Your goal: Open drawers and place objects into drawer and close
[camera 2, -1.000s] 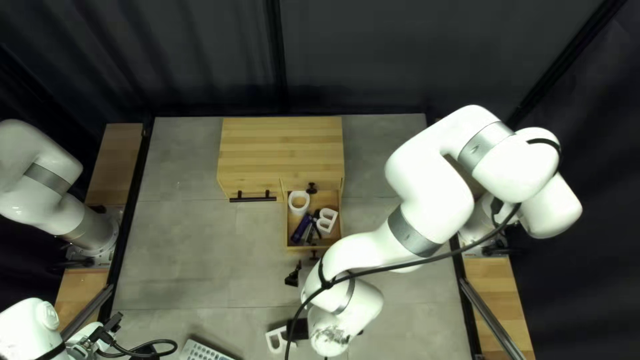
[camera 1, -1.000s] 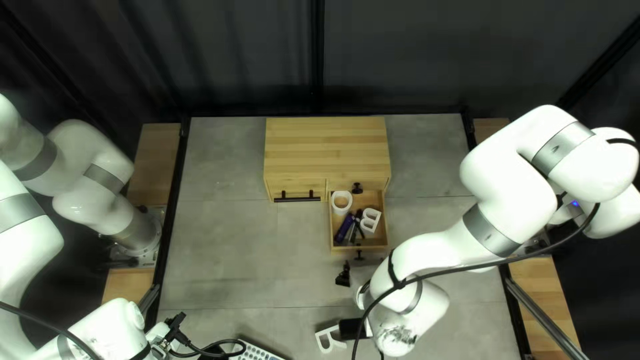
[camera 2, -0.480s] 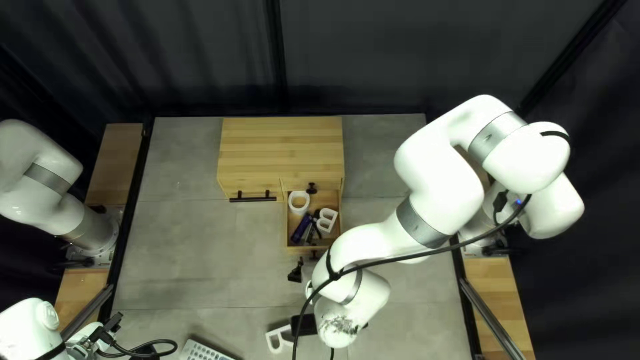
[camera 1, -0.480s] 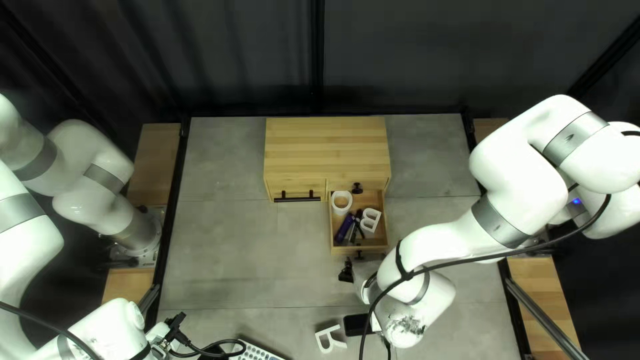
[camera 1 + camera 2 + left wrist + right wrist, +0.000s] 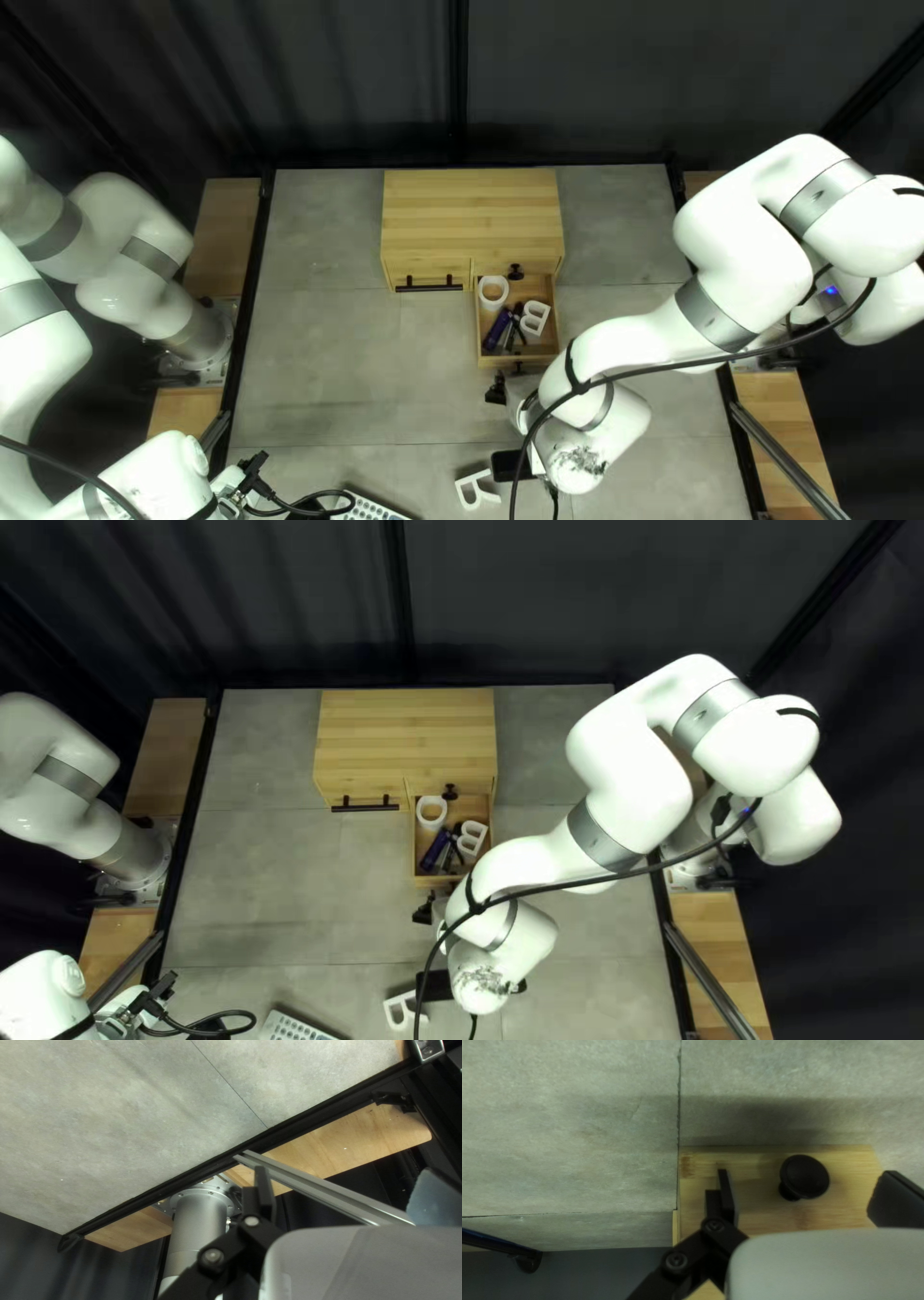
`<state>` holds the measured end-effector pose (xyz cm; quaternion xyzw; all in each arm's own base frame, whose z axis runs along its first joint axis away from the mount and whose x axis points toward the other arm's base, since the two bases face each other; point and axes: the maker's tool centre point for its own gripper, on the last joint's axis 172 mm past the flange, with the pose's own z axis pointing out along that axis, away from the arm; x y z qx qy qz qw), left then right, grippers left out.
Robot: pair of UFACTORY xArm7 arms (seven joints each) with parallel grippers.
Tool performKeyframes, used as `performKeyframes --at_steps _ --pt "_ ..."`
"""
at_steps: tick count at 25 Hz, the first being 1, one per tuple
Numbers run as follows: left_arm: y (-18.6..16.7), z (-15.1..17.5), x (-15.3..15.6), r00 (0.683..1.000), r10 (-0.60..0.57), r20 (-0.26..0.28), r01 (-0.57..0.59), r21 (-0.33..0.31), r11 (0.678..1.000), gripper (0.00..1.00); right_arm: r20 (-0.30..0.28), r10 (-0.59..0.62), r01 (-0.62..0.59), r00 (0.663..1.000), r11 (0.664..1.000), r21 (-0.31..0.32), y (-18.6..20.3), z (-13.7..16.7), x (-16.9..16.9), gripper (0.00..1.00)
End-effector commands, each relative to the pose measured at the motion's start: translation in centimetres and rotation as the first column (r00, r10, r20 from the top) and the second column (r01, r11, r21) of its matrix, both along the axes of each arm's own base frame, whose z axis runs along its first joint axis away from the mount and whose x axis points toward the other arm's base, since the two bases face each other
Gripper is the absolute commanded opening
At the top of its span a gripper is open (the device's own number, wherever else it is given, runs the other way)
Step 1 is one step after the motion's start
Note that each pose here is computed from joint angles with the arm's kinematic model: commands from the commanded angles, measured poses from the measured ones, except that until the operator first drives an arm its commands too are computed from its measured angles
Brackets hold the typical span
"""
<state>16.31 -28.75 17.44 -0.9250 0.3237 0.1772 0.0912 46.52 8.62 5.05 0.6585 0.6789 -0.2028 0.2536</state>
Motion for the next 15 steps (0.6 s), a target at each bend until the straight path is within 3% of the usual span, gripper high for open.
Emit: performKeyframes --at_steps 1,15 --pt "0.00 0.00 0.00 1.000 0.000 0.000 0.000 0.000 1.000 1.00 0.002 -0.005 0.005 1.000 1.000 -0.006 -0.43 0.23 -0.03 1.00" --pt "0.00 0.00 0.00 1.000 0.000 0.000 0.000 0.000 1.000 1.00 0.009 -0.004 0.004 1.000 1.000 -0.007 -1.11 0.36 -0.01 1.00"
